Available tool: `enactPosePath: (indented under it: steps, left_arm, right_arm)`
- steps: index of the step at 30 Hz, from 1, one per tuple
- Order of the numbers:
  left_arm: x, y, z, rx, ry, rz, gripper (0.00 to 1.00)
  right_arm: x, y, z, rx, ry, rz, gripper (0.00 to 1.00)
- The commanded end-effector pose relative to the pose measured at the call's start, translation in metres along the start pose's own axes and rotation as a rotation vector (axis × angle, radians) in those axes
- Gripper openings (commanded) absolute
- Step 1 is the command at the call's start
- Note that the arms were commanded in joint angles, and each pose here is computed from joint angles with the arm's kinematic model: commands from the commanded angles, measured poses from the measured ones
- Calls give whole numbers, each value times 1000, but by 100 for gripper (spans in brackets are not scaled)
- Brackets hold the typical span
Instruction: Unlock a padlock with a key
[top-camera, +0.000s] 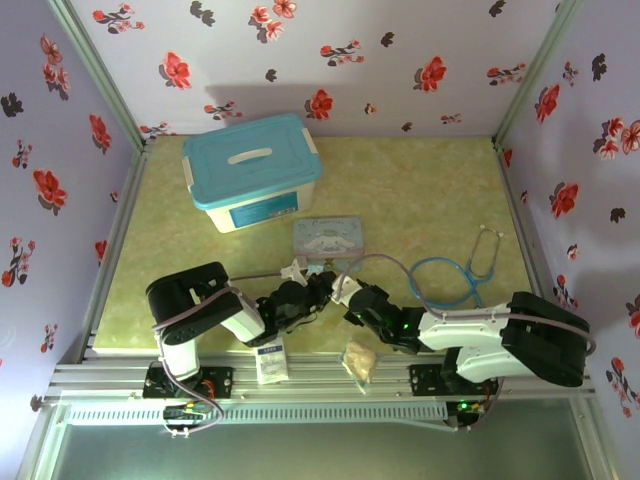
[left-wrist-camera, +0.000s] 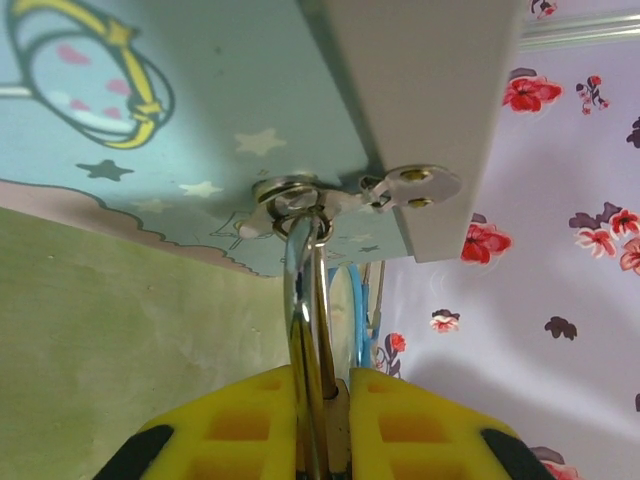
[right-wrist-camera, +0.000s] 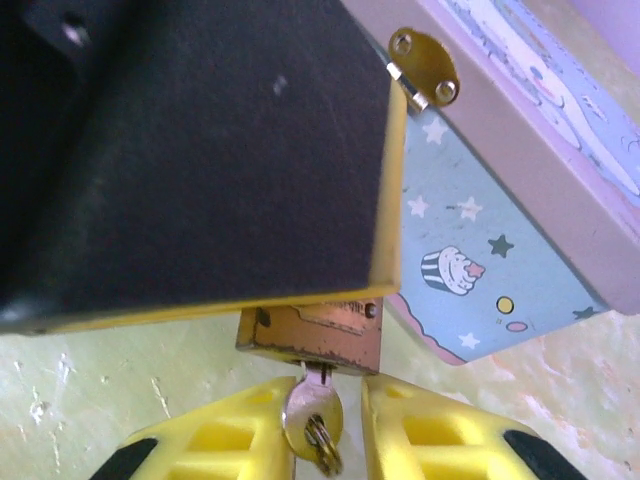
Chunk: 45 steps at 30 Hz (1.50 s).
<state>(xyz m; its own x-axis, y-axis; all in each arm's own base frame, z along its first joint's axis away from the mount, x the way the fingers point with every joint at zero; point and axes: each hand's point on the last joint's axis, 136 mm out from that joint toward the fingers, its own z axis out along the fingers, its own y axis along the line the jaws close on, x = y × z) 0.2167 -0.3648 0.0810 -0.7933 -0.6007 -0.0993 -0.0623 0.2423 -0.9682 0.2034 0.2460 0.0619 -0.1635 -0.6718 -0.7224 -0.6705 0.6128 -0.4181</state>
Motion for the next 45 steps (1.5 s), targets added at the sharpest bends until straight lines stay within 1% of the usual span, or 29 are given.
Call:
enactPosePath:
  steps: [1, 5, 7, 12, 17, 19, 23, 26, 30, 32, 33, 34, 35, 36, 38, 39, 40, 43, 45]
  left_arm:
    - [3, -24, -4, 83, 0, -24, 0]
    - [4, -27, -4, 90, 6, -22, 0]
    - [6, -26, -2, 87, 18, -30, 0]
    - [8, -21, -2, 76, 29, -33, 0]
    - [10, -17, -3, 68, 37, -30, 0]
    - [12, -17, -2, 68, 50, -24, 0]
    - [14, -16, -1, 65, 61, -15, 0]
    - [14, -14, -2, 59, 63, 2, 0]
    - [11, 4, -6, 14, 52, 13, 2]
    - [7, 16, -10, -18, 40, 31, 1]
    - [4, 23, -13, -43, 32, 40, 1]
    - [2, 32, -16, -78, 28, 47, 1]
    - [-1, 39, -18, -98, 24, 48, 0]
    - [-4, 45, -21, -116, 19, 46, 0]
    - [-8, 56, -25, -139, 18, 39, 0]
    - [-9, 57, -24, -141, 19, 37, 0]
    - [-10, 69, -31, -176, 22, 47, 0]
    - [-12, 78, -37, -207, 21, 68, 0]
    - [-14, 83, -38, -240, 27, 84, 0]
  right_arm:
    - [-25, -7, 3, 47, -60, 27, 22]
    - [-28, 1, 9, 19, -82, 68, 22]
    - [-31, 4, 12, 12, -87, 86, 18]
    - [-37, 2, 10, -17, -129, 190, 14]
    - [-37, 12, 3, -212, -158, 351, 11]
    - [-33, 11, 1, -257, -152, 401, 8]
    - [-23, 12, 2, -301, -109, 436, 8]
    - [-25, 18, 1, -388, -109, 498, 7]
    - [-22, 24, 3, -421, -86, 531, 7]
    - [-18, 24, 5, -415, -71, 554, 8]
    - [-16, 23, 5, -408, -66, 569, 11]
    - [-12, 22, 6, -393, -52, 587, 17]
    - [-9, 19, 7, -372, -34, 605, 30]
    - [-3, 15, 8, -342, -4, 621, 39]
    - [3, 10, 7, -314, 18, 639, 41]
    - [5, 9, 6, -309, 17, 656, 43]
    - [5, 5, 4, -298, 6, 680, 47]
    - [3, -11, 0, -255, -22, 768, 54]
    - [4, -24, -1, -201, -39, 833, 56]
